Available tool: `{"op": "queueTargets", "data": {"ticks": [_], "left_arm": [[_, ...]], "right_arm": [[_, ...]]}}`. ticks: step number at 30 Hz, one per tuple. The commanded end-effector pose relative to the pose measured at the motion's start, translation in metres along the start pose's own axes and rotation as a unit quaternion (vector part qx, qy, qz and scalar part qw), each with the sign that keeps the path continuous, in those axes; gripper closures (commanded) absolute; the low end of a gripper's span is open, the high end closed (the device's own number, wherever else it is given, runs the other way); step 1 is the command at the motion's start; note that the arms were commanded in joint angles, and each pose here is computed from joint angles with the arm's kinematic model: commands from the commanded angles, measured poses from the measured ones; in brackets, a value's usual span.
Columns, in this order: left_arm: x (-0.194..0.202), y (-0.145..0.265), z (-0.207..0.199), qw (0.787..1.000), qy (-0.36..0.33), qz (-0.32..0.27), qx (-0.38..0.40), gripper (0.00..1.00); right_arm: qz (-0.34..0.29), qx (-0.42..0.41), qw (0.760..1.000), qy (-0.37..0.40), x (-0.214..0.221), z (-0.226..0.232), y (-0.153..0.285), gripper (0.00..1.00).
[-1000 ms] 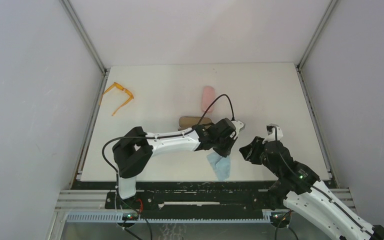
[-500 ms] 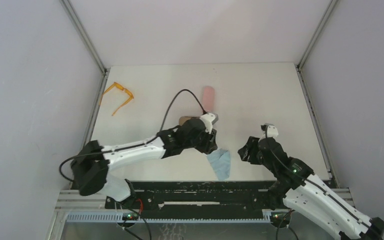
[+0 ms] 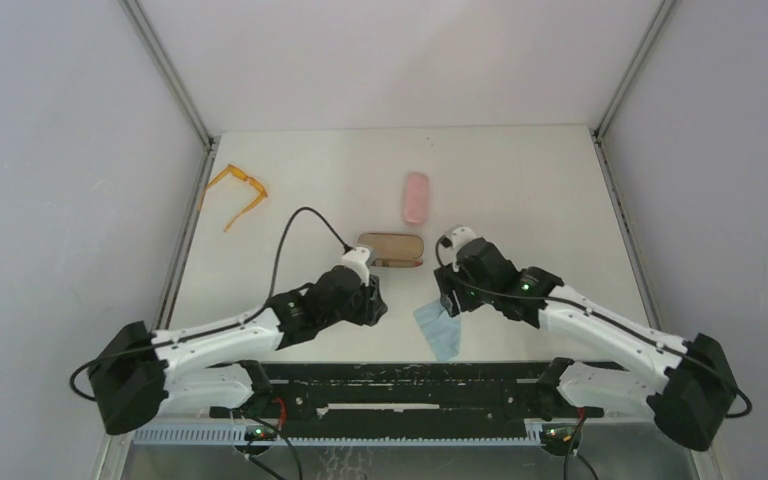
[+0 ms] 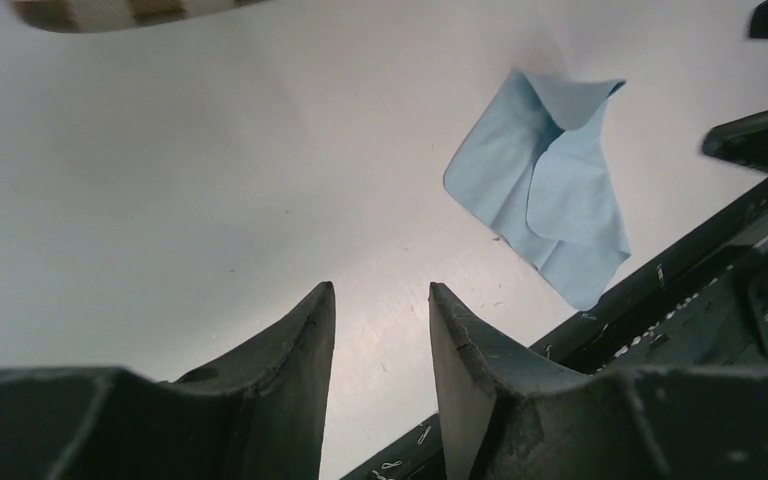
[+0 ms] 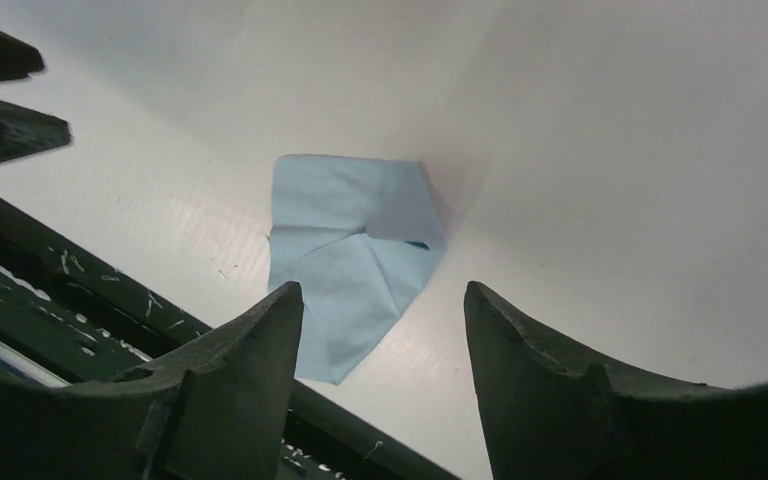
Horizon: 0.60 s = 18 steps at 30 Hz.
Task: Organize the sunglasses
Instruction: Fold the glasses cleaning cloth at the center of the board.
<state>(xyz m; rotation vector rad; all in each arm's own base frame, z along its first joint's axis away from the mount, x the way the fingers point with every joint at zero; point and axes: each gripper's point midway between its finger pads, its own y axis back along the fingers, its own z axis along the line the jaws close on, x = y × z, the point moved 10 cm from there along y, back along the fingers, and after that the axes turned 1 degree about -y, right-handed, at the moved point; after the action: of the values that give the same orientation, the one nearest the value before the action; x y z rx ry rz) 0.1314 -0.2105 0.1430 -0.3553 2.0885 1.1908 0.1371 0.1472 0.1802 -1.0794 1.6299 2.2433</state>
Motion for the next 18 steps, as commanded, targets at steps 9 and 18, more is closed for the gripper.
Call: {"op": "queueTargets", "data": {"ticks": [9, 18], "left_arm": [[-0.003, 0.041, 0.028, 0.99, 0.074, -0.117, -0.025, 0.52], [0.001, 0.04, 0.031, 0.991, 0.076, -0.11, -0.017, 0.52]], "right_arm": [[0.12, 0.055, 0.954, 0.27, -0.025, 0.03, -0.044, 0.35], [0.177, 0.097, 0.923, 0.328, -0.026, 0.031, -0.069, 0.38]]}}
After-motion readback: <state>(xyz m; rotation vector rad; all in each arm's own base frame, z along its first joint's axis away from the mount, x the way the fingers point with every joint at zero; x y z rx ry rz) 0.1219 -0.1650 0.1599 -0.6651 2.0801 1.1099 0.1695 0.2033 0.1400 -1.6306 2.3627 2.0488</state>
